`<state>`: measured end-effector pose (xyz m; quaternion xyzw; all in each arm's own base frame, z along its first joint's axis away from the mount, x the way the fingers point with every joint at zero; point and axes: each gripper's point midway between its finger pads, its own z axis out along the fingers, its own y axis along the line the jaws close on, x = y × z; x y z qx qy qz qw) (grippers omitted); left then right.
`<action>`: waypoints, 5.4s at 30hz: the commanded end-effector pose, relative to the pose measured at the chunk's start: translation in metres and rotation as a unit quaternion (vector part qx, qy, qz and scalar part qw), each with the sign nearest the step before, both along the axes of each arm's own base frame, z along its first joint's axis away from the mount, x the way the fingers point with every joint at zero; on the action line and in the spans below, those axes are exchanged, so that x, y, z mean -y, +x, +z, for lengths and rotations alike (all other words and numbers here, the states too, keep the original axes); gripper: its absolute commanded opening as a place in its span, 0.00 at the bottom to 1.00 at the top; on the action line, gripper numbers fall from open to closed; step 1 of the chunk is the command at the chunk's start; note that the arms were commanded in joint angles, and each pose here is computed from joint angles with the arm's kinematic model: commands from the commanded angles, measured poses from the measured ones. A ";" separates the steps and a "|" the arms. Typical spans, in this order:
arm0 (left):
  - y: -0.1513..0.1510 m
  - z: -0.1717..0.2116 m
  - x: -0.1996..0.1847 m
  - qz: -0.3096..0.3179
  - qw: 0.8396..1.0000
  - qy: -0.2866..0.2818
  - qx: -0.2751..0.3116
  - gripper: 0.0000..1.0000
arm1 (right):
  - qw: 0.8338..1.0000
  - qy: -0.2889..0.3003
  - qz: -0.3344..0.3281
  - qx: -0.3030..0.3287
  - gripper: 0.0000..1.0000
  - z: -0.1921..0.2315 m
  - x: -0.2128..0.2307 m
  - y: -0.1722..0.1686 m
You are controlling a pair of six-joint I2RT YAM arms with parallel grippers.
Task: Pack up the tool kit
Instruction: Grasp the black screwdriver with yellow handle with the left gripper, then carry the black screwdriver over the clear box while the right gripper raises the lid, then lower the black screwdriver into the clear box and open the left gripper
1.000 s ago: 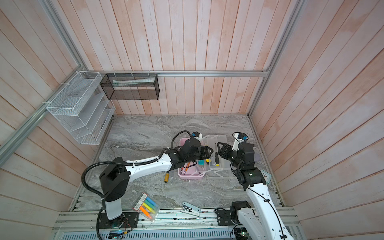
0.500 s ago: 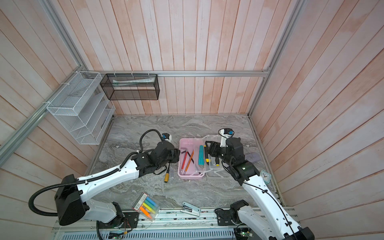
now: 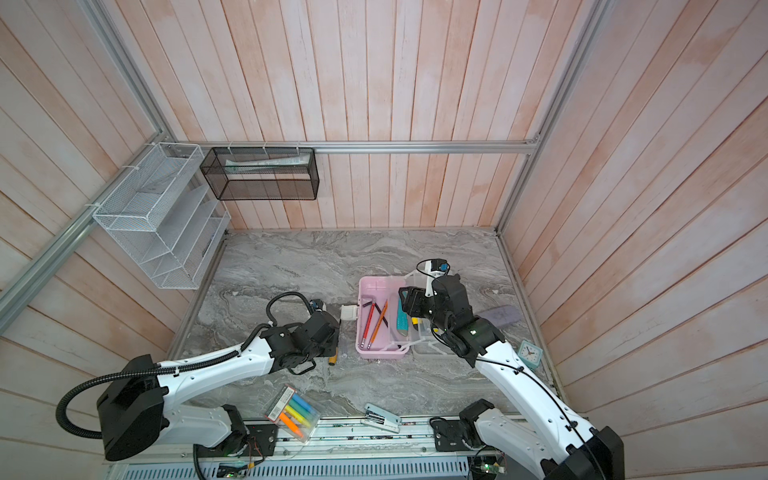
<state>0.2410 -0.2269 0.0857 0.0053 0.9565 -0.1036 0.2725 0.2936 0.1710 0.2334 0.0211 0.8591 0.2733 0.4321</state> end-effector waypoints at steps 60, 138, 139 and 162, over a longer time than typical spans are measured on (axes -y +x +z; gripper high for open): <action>0.003 -0.069 -0.046 0.050 0.991 0.105 -0.068 0.00 | 0.999 0.047 0.000 -0.008 0.60 -0.024 -0.006 0.012; 0.066 0.159 0.301 -0.128 0.880 -0.454 0.049 0.00 | 0.980 0.068 -0.142 0.123 0.57 0.099 0.112 -0.012; 0.066 0.159 0.305 -0.131 0.878 -0.458 0.045 0.00 | 0.980 0.067 -0.142 0.124 0.58 0.099 0.112 -0.013; 0.078 0.102 0.333 -0.105 0.886 -0.451 -0.031 0.05 | 0.978 0.057 -0.149 0.137 0.58 0.100 0.118 -0.019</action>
